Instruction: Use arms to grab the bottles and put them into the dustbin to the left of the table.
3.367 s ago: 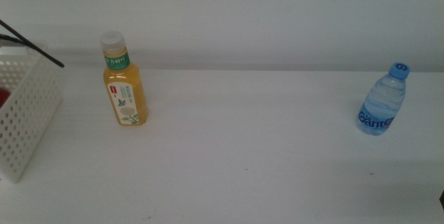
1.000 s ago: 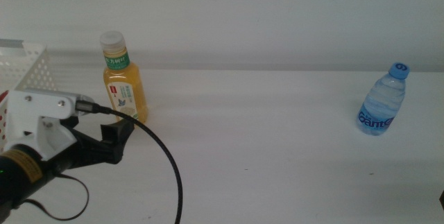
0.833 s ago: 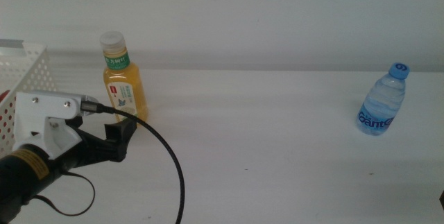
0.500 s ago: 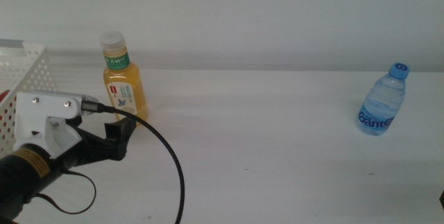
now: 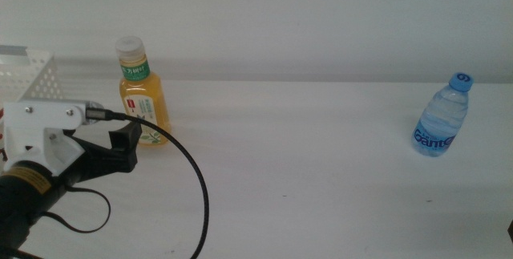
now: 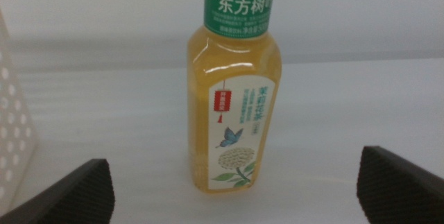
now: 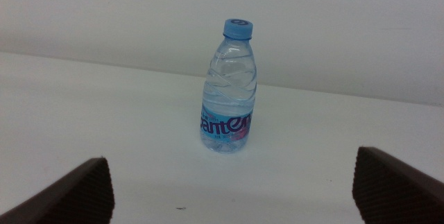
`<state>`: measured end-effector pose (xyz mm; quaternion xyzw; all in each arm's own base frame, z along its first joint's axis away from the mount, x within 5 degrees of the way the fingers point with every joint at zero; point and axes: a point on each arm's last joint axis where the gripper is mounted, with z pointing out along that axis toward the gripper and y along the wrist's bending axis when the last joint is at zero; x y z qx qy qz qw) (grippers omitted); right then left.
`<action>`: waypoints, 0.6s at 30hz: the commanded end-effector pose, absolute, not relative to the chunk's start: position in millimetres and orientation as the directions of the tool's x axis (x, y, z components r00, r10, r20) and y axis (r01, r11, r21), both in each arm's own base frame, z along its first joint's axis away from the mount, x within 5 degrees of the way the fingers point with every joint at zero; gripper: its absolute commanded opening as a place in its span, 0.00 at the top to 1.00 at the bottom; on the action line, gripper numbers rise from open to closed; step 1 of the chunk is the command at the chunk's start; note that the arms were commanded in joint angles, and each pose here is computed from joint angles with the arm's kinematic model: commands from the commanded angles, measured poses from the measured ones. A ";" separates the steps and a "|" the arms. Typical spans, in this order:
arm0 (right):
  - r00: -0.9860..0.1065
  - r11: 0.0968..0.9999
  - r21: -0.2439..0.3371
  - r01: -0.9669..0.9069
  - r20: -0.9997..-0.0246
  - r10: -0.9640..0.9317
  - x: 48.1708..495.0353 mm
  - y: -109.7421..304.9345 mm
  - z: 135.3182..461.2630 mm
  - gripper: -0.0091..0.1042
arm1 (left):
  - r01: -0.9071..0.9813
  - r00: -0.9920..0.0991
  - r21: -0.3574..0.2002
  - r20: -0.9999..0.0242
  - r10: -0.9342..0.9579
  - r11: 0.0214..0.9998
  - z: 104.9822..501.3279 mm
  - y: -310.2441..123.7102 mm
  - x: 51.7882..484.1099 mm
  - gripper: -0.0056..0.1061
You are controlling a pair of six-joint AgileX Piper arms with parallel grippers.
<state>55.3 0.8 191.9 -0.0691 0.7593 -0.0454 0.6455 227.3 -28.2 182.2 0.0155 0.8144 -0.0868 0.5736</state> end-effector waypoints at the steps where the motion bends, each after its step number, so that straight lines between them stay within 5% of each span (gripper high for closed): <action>1: -0.148 0.984 -0.171 -0.043 -0.973 -0.175 54.2 0.5 180.8 0.11 | 0.105 -0.321 -0.103 -0.945 -0.065 0.989 182.6 -30.4 228.0 0.11; 14: -0.148 0.984 -0.171 -0.043 -0.973 -0.175 54.2 0.5 180.8 0.11 | 0.099 -0.335 -0.086 -0.941 -0.048 0.991 181.1 -39.6 225.9 0.11; 18: -0.148 0.984 -0.171 -0.043 -0.973 -0.175 54.2 0.5 180.8 0.11 | 0.093 -0.340 -0.128 -0.936 -0.089 0.987 181.2 -40.3 225.8 0.11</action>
